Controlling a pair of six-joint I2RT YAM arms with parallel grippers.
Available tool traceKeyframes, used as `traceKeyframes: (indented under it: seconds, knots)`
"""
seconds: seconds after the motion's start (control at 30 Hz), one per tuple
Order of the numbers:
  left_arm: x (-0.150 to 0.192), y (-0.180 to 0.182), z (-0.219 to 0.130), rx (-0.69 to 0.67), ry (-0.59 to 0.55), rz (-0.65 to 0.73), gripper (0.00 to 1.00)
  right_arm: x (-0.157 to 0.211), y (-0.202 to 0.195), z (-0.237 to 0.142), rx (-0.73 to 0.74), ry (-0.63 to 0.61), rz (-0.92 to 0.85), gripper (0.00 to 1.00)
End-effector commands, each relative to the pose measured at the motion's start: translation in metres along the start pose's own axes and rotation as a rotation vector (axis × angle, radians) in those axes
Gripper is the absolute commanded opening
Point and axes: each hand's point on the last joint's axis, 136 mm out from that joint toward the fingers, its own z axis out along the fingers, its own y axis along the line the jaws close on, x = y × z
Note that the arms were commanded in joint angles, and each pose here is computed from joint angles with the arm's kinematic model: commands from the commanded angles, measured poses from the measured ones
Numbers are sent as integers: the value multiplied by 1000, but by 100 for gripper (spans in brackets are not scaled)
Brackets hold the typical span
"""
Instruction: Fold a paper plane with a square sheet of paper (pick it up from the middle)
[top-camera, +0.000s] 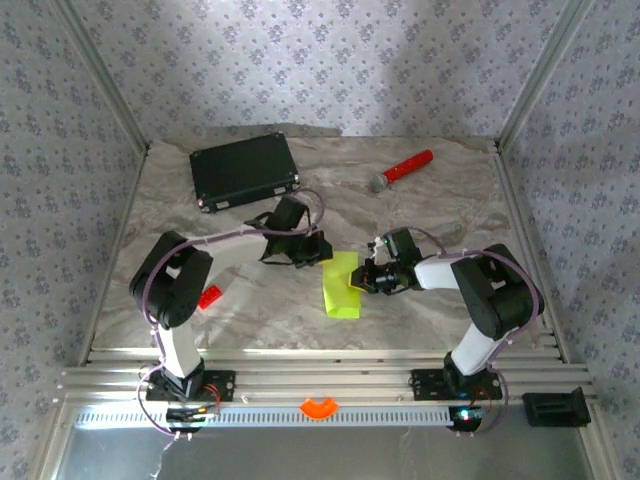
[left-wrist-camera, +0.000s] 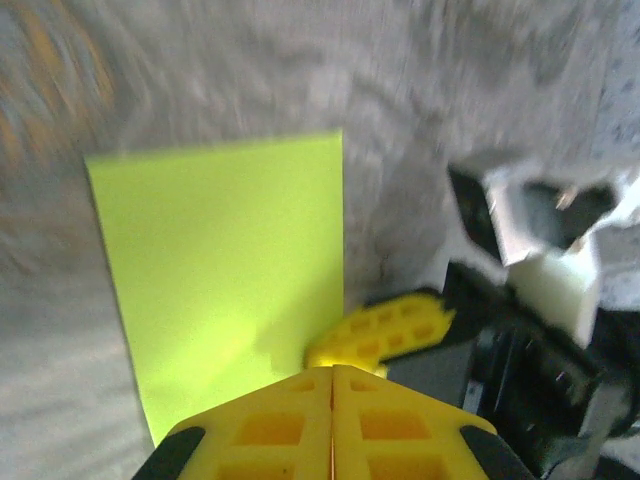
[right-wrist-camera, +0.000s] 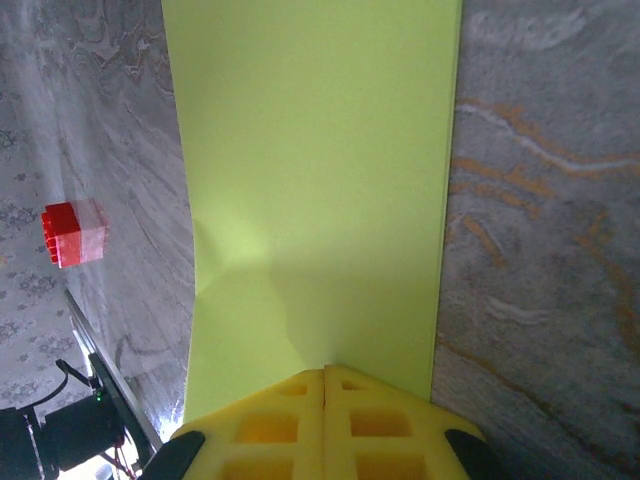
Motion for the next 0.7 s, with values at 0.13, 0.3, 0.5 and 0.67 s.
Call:
traceKeyframes:
  seconds: [0.13, 0.3, 0.5, 0.67]
  knots:
    - [31, 15, 17, -17, 93, -56, 9, 37, -70, -1, 265, 61, 151, 0]
    - [35, 26, 24, -38, 114, -40, 9, 39, -72, -1, 267, 65, 149, 0]
    - [48, 52, 35, -68, 143, -73, 9, 40, -74, -1, 275, 65, 153, 0]
    - [69, 99, 26, -206, 161, -79, 9, 42, -75, -2, 278, 69, 153, 0]
